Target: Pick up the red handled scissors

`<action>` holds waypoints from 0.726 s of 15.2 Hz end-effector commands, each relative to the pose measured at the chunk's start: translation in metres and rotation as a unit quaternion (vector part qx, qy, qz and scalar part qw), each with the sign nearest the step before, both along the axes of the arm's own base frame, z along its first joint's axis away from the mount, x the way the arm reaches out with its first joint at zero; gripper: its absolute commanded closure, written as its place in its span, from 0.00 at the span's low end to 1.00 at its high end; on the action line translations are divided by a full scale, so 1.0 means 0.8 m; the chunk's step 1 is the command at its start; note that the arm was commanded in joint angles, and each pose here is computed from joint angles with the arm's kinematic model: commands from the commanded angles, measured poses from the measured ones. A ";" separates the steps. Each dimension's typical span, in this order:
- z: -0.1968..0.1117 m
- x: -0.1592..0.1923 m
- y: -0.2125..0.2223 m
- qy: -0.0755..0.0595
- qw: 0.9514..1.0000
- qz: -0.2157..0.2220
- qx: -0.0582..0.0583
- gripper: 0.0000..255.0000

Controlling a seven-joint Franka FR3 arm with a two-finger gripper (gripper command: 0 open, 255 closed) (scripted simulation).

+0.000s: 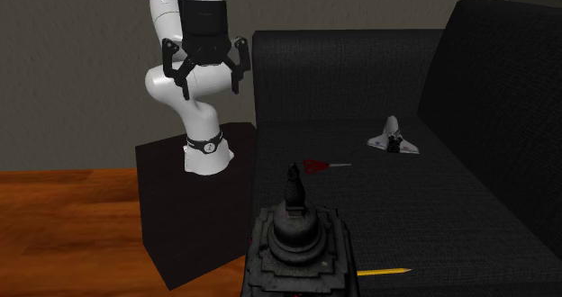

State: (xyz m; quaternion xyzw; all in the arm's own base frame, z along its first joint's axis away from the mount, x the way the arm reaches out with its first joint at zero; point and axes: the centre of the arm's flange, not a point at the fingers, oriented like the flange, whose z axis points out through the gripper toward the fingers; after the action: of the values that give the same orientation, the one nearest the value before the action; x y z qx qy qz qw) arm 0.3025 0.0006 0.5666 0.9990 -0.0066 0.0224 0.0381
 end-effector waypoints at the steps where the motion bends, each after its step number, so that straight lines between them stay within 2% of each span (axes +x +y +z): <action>1: 0.000 0.000 0.000 0.000 1.000 0.000 0.000 0.00; 11: -0.113 0.022 0.109 0.006 0.998 0.068 0.018 0.00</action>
State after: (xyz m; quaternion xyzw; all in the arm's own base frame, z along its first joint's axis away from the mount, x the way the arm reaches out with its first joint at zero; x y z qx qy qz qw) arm 0.3192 0.0784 0.4864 0.9981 0.0542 0.0185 0.0212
